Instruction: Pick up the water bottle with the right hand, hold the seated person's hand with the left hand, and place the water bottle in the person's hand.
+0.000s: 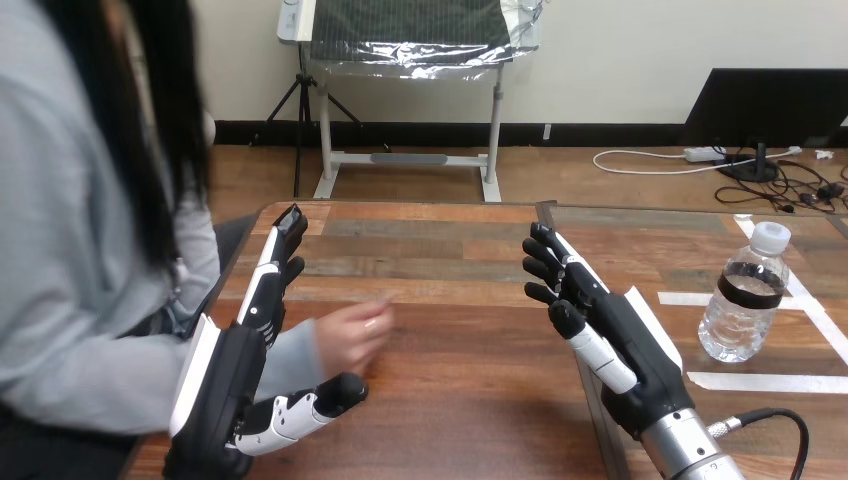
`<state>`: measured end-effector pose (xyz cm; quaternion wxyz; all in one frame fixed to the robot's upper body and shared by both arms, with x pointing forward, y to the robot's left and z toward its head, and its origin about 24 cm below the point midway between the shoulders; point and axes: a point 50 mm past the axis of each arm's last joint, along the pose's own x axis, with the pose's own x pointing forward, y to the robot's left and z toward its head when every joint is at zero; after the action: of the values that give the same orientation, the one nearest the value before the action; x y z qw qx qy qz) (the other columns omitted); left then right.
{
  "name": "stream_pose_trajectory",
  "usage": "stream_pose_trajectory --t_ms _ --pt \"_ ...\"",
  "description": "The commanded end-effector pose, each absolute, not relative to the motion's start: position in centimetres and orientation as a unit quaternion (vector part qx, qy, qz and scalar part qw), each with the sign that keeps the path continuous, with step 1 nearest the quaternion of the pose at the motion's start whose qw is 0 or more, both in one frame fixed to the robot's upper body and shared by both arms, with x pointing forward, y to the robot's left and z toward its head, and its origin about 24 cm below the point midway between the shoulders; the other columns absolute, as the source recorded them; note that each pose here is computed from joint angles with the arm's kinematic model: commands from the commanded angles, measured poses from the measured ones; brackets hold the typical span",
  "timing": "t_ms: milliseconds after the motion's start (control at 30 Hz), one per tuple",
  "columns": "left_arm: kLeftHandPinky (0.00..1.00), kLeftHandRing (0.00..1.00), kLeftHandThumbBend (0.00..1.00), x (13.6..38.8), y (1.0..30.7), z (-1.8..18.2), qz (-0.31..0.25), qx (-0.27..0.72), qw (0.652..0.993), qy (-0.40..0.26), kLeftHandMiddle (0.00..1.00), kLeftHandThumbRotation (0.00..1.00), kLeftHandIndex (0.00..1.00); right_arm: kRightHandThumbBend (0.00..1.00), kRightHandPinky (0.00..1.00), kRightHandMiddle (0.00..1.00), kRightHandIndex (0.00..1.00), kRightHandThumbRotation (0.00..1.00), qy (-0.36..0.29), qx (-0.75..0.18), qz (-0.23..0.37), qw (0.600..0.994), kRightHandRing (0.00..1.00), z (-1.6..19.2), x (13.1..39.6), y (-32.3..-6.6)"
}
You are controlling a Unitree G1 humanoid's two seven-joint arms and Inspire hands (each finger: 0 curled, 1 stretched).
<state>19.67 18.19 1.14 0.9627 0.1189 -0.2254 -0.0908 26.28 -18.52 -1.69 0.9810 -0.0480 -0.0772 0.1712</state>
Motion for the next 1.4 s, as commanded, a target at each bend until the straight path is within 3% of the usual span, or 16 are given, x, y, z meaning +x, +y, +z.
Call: stream_pose_trajectory --t_ms 0,1367 --pt "0.96 1.00 1.00 20.74 18.20 2.19 -0.084 0.116 0.957 -0.253 1.00 0.71 1.00 1.00 0.92 0.96 0.98 0.81 -0.142 -0.064 0.174 0.972 0.96 0.91 27.87 -18.32" --pt "0.93 1.00 1.00 20.63 18.44 2.04 -0.086 0.111 0.959 -0.248 1.00 0.71 1.00 1.00 0.90 0.96 0.98 0.80 -0.151 -0.071 0.172 0.971 0.95 1.10 27.83 -18.37"
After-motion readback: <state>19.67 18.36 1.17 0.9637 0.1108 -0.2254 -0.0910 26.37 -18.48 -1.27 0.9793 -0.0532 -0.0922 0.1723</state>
